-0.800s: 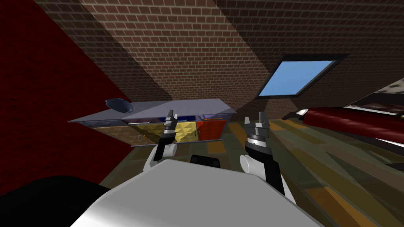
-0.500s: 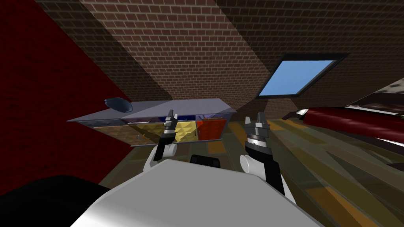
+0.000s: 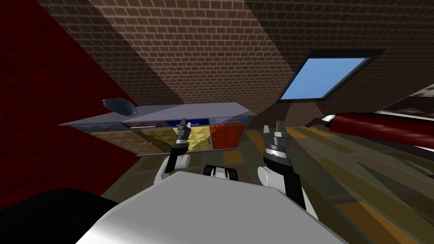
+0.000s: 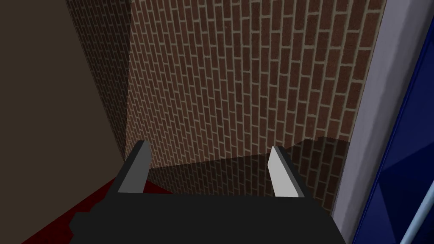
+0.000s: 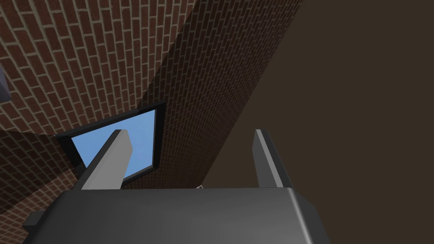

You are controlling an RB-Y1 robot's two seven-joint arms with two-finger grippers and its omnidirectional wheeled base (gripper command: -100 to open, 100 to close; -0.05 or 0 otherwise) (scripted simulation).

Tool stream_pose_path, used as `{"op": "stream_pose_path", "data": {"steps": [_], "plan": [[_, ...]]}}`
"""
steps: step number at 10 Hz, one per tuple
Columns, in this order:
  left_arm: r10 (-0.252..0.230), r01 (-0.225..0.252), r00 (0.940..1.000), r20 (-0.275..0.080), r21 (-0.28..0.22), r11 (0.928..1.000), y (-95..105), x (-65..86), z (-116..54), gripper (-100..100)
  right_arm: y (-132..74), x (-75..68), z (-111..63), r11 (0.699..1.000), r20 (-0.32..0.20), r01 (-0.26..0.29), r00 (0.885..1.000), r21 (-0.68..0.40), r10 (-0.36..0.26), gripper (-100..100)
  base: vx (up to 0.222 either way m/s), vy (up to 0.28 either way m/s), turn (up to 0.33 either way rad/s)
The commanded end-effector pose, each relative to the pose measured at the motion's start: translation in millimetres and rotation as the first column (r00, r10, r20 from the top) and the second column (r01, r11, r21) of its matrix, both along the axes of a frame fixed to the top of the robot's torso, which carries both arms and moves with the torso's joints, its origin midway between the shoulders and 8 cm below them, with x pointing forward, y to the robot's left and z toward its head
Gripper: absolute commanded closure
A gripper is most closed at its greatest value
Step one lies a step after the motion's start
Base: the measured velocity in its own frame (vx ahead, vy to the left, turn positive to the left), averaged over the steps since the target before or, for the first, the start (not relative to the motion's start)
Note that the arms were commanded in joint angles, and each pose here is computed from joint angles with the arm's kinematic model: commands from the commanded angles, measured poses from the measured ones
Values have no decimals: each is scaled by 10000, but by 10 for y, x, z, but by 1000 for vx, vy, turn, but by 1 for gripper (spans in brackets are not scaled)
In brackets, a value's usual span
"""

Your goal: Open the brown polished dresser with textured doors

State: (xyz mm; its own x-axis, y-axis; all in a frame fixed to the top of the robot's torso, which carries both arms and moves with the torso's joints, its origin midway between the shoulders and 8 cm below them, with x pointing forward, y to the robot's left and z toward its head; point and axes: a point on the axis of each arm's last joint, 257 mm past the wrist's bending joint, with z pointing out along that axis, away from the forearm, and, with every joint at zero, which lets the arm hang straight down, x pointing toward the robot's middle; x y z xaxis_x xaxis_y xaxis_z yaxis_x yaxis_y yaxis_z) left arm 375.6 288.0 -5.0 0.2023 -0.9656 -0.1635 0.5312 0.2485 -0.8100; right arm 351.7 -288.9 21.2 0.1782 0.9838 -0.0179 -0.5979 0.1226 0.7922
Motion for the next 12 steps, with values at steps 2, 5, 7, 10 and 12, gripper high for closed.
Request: {"op": "stream_pose_path", "data": {"steps": [2,5,7,10,12], "plan": [[-156,164,9996,-230,343,9993,-35,53,-93,-100,0,0,0,10000,0,0,10000,0,0,0,9,-1,1],[-294,342,9973,-676,715,9969,-73,158,-308,-100,-1,1,-3,10000,-8,1,10000,1,-1,0,30,-3,1],[-338,433,9940,-1041,899,9950,-94,242,-503,-100,-1,1,-3,10000,-8,1,10000,2,-1,0,38,-6,1],[-366,560,9855,-1654,1138,9919,-127,370,-847,-100,-1,1,-3,10000,-8,1,10000,2,-1,0,47,-6,1],[-367,604,9813,-1890,1212,9908,-138,413,-983,-100,-1,1,-3,10000,-8,1,10000,2,-1,0,50,-10,1]]}}
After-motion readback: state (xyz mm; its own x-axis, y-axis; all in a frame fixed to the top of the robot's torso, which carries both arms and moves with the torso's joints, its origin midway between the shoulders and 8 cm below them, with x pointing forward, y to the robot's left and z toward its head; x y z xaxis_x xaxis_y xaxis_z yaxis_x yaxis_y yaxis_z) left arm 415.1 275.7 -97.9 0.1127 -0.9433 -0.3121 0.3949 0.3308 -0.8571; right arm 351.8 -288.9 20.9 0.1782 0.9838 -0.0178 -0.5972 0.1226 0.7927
